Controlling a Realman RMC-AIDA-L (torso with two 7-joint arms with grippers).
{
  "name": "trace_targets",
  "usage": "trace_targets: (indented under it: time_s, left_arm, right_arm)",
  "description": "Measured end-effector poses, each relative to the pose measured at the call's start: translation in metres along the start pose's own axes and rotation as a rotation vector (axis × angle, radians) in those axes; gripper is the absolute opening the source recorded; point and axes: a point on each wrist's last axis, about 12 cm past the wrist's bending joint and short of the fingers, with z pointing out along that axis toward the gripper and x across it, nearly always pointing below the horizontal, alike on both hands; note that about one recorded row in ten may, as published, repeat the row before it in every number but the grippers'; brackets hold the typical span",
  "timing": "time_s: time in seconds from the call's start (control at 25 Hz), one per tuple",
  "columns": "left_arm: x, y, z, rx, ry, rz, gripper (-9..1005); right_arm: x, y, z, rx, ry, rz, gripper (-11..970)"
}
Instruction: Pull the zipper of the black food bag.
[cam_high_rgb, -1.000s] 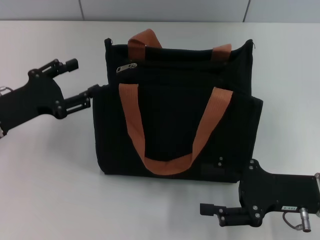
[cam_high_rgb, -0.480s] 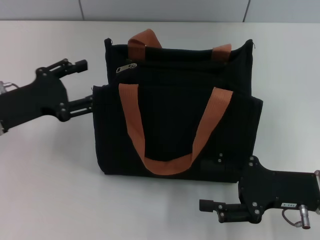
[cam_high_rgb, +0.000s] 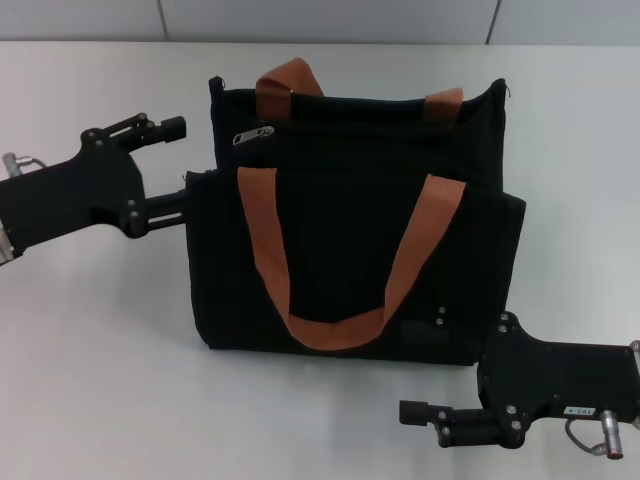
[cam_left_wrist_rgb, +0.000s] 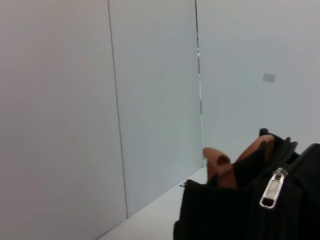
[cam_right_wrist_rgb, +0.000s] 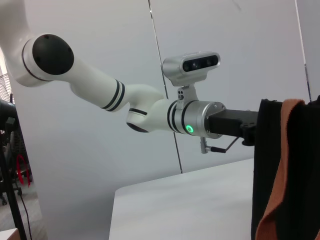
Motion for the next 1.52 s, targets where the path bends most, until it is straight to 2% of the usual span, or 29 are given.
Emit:
trace_targets:
  time_s: [0.24,0.4,0.52,0.64,0.68,0.8,0.84,1.12,1.16,1.52]
  left_arm:
    - [0.001,0.005,0.013,-0.037,0.019,0.018,801]
    - [0.000,0.010,0.011,-0.107,-0.006,0.023,800]
    - [0.000,0.009,0.008,-0.112,-0.024,0.029,800]
    - [-0.001,0.008,0.008,-0.103,-0.027,0.030,799]
    - [-0.001,0.003,0.010,-0.050,-0.017,0.031,799]
    - [-0.001,0.003,0.010,-0.050,-0.017,0.031,799]
    - [0.001,0.000,0.013,-0.010,0.008,0.028,799]
    - [-0.003,0.007,-0.001,-0.015,0.022,-0.007,798]
    - [-0.005,0.007,-0.004,0.013,0.032,-0.028,797]
    - [-0.007,0.007,0.005,0.057,0.057,-0.029,798]
  right_arm:
    - [0.000,0.000,0.000,-0.001,-0.001,0.000,775]
    - [0.000,0.000,0.000,-0.002,-0.001,0.000,775]
    - [0.000,0.000,0.000,-0.002,-0.003,0.001,775]
    - [0.000,0.000,0.001,0.003,-0.008,0.003,775]
    - [0.000,0.000,0.001,0.003,-0.008,0.003,775]
    - [-0.001,0.000,0.001,0.003,-0.010,0.003,775]
    - [-0.001,0.000,0.001,0.003,-0.010,0.003,775]
    - [-0.001,-0.001,0.001,0.003,-0.009,0.014,775]
    - [-0.001,-0.001,0.001,0.002,-0.009,0.013,775]
    - [-0.002,-0.001,0.002,-0.004,-0.013,0.011,775]
